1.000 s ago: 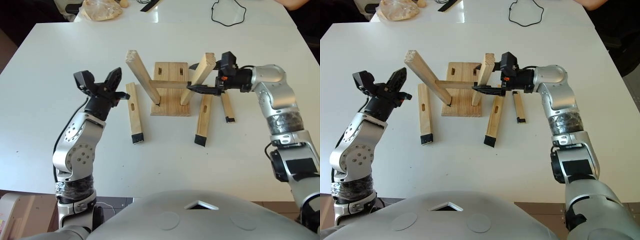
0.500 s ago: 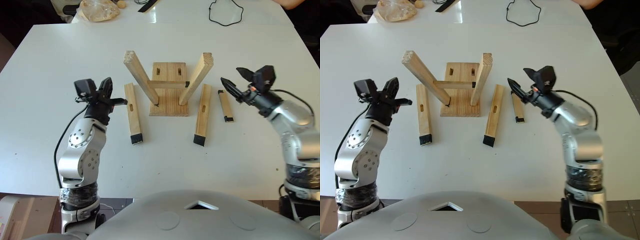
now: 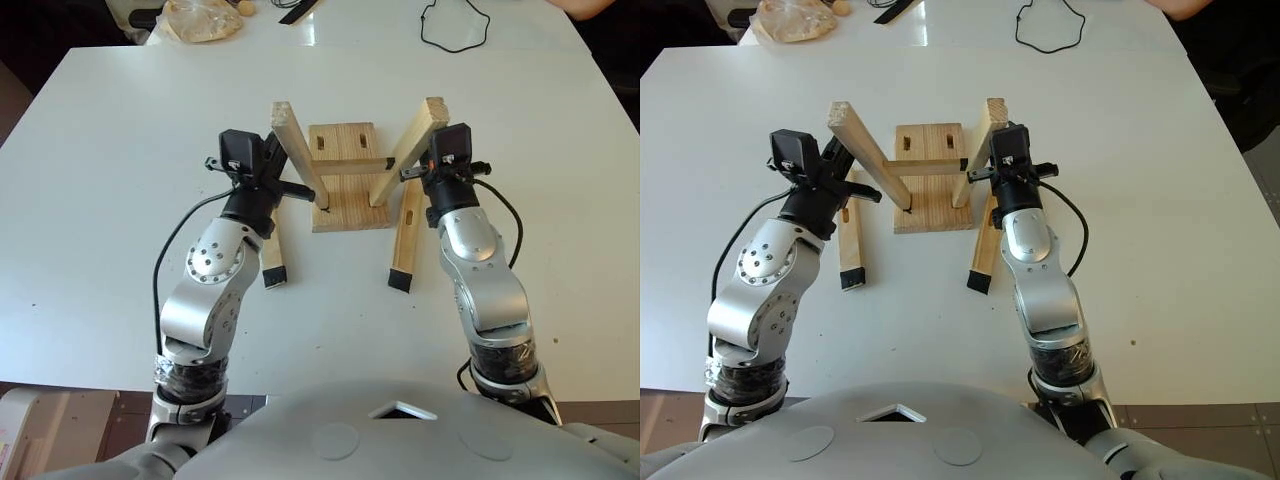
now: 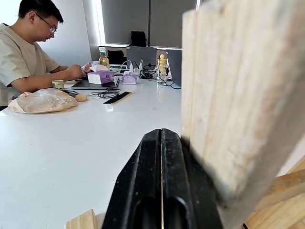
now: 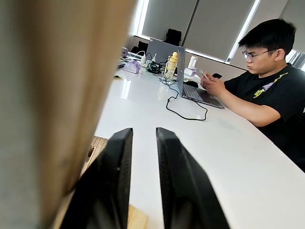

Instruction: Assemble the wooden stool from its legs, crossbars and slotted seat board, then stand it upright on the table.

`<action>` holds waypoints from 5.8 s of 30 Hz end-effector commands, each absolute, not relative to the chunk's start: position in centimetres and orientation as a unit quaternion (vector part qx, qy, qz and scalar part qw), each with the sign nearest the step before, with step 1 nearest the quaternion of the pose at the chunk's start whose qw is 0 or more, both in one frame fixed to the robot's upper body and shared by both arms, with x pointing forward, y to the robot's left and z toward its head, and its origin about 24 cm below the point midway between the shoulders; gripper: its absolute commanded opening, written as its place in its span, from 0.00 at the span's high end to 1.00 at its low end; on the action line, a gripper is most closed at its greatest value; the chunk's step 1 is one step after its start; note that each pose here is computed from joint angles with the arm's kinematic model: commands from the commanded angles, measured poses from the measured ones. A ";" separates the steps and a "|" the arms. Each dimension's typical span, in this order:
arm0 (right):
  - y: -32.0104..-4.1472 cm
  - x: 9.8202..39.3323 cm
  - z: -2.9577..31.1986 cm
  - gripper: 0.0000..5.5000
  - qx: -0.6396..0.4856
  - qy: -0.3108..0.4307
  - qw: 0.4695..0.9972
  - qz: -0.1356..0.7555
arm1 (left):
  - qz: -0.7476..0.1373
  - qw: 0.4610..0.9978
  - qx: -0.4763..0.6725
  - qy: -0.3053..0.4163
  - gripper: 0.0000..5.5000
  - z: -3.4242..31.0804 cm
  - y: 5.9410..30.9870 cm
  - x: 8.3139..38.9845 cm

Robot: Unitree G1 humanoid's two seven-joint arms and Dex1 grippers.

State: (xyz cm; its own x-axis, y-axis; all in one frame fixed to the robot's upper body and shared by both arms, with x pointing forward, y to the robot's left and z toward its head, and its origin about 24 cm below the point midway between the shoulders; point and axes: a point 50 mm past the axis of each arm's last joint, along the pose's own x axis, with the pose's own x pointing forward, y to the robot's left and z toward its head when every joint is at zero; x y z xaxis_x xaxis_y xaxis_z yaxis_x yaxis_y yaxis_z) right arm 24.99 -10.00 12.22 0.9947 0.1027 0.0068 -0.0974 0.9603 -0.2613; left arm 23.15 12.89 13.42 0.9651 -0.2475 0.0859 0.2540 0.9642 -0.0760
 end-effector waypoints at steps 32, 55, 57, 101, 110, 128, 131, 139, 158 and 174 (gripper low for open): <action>-15.2 26.6 16.8 1.00 -0.079 -0.096 0.987 0.098 | -0.126 0.986 -0.091 -0.052 1.00 16.4 19.7 23.9; -12.5 27.6 25.2 1.00 0.097 -0.129 0.883 0.441 | -0.386 0.886 -0.257 -0.010 1.00 24.9 15.2 26.5; -12.4 27.7 25.3 1.00 0.097 -0.134 0.881 0.443 | -0.391 0.885 -0.251 -0.005 1.00 24.8 14.9 26.7; -11.4 29.5 7.3 1.00 -0.128 0.113 0.792 0.586 | -0.365 0.912 -0.049 0.179 1.00 7.8 18.2 23.8; -9.0 27.2 5.0 1.00 -0.125 0.132 0.780 0.598 | -0.355 0.914 -0.046 0.193 1.00 7.0 18.1 23.5; -12.5 31.3 7.8 1.00 -0.166 0.090 0.857 0.480 | -0.235 0.953 -0.021 0.191 1.00 8.0 23.3 24.9; -12.9 33.6 7.5 1.00 -0.210 0.094 0.866 0.444 | -0.258 0.945 -0.021 0.199 1.00 8.6 23.6 23.4; -12.8 37.1 7.1 1.00 -0.261 0.111 0.869 0.406 | -0.433 0.880 -0.026 0.196 1.00 11.2 19.5 18.8; -12.5 36.2 4.5 1.00 -0.390 0.204 0.745 0.501 | -0.502 0.806 0.071 0.307 1.00 4.9 15.8 16.3; -11.9 37.6 6.4 1.00 -0.424 0.183 0.755 0.465 | -0.478 0.814 0.126 0.304 1.00 3.2 14.4 18.1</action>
